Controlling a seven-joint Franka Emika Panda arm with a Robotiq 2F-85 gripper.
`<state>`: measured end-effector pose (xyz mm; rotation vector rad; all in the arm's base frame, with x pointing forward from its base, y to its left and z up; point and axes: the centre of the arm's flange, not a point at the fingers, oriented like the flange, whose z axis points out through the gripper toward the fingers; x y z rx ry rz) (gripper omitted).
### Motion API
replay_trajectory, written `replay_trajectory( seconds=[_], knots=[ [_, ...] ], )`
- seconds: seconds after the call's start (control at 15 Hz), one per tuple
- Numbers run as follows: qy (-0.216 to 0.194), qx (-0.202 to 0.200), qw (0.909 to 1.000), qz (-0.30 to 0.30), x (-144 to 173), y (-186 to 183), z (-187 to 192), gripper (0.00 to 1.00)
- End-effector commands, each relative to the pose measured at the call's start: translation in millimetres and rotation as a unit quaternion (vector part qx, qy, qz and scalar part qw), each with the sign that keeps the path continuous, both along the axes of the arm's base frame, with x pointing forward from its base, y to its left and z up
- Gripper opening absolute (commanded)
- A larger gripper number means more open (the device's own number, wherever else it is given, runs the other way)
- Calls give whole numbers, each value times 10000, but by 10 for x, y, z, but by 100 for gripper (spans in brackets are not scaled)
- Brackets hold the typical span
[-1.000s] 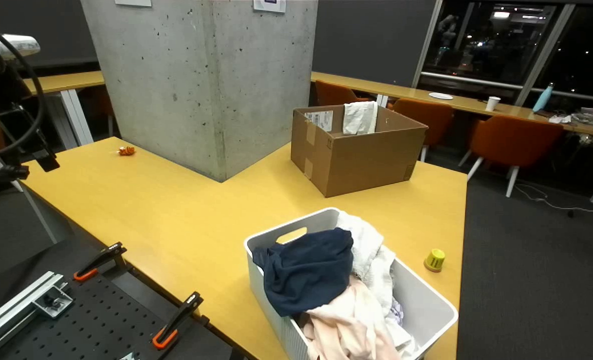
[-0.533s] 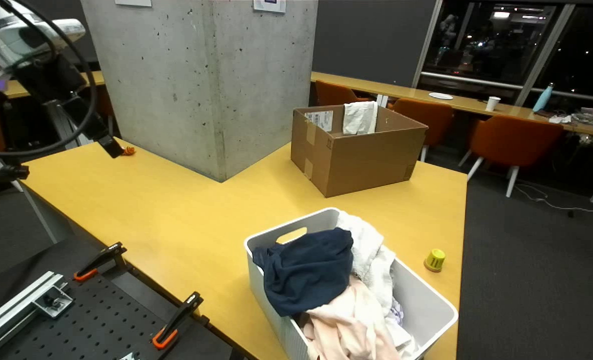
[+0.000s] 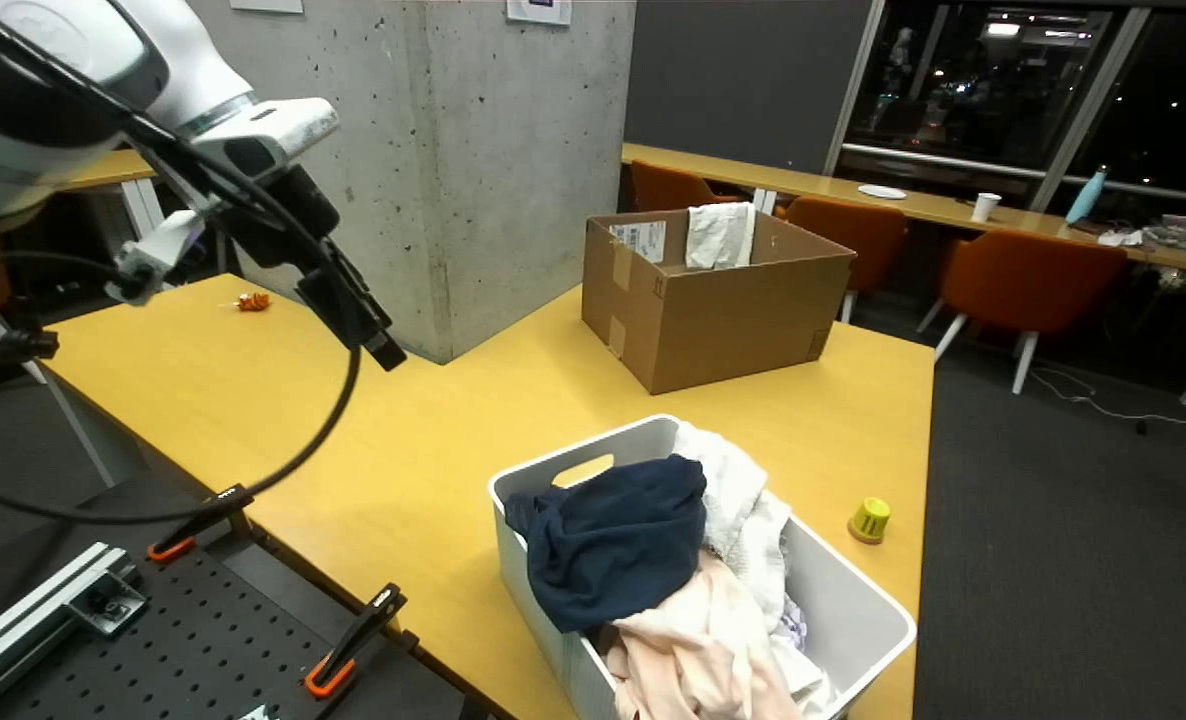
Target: Remove the blue cloth and the moose toy from basket, then wrap the moose toy with the blue cloth
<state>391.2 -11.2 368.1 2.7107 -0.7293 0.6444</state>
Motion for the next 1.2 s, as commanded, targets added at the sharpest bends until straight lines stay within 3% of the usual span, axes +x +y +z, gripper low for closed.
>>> replay_trajectory(
  seconds=[0.0, 0.33, 0.73, 1.13],
  knots=[
    [-375, 274, 9987, -189, -75, -429, -309, 100],
    [-745, 350, 9941, -707, -35, -1016, -562, 100],
    [-758, 340, 9868, -1388, -38, -1661, -916, 100],
    [-666, 55, 9846, -1615, 392, -2205, -846, 100]
  ],
)
